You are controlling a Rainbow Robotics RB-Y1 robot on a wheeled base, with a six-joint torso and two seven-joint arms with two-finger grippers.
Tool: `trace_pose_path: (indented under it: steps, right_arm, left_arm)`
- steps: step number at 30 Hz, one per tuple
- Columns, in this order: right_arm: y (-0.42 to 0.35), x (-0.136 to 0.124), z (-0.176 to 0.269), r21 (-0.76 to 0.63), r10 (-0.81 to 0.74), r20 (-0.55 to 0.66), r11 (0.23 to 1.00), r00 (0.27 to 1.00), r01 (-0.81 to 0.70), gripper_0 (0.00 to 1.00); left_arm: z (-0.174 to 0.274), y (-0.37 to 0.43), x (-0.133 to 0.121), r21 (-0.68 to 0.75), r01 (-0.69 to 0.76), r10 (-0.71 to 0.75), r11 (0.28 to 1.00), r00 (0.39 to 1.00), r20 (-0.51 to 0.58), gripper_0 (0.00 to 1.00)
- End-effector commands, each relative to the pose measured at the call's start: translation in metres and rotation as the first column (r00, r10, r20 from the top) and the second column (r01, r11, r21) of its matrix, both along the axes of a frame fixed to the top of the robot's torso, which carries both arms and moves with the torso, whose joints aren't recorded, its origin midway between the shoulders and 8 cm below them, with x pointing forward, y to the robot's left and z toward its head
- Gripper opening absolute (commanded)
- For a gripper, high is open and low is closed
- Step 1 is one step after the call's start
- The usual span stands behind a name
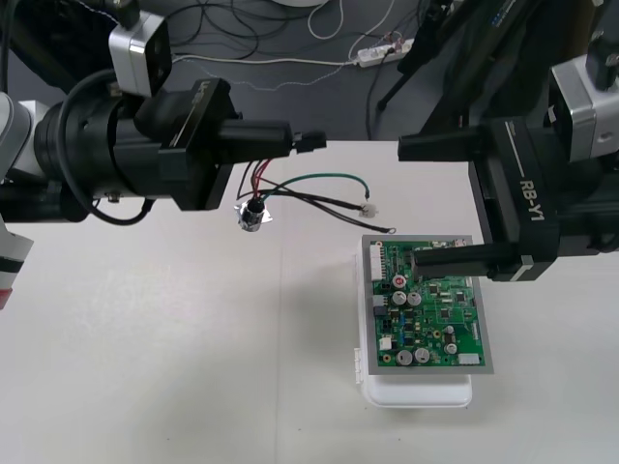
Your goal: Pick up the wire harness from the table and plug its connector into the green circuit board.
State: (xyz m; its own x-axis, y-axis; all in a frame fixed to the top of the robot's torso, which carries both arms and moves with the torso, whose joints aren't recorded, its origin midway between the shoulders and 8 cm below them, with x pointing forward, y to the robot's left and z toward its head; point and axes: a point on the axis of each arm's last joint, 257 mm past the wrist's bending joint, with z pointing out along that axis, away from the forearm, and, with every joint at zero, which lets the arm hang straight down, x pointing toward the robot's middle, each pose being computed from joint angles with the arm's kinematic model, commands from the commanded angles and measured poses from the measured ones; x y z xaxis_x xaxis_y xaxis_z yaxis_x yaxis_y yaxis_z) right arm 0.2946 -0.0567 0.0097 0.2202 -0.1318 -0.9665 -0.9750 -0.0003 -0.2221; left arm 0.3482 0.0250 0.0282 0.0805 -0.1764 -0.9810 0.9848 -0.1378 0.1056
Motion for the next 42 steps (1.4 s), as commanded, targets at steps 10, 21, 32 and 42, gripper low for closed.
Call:
trace_pose_path:
  steps: [10,21,32,42]
  right_arm:
    - [-0.069,0.021,-0.078,-0.439,-0.016,0.132,0.895,0.991,0.073,1.0]
    - [-0.109,0.054,-0.112,-0.599,-0.087,0.222,0.773,0.971,0.207,1.0]
    - [-0.154,0.081,-0.151,-0.716,-0.132,0.307,0.621,0.943,0.319,1.0]
    - [-0.195,0.093,-0.182,-0.801,-0.008,0.41,0.474,0.912,0.365,1.0]
  left_arm:
    - [-0.063,0.063,-0.024,0.0,0.022,-0.022,1.0,0.999,0.039,0.0]
    - [-0.112,0.086,-0.01,-0.035,-0.09,0.093,0.995,0.99,0.105,0.0]
    - [-0.175,0.1,0.01,0.02,-0.208,0.2,0.978,0.96,0.197,0.0]
    - [-0.209,0.077,0.004,0.037,-0.166,0.158,0.986,0.975,0.158,0.0]
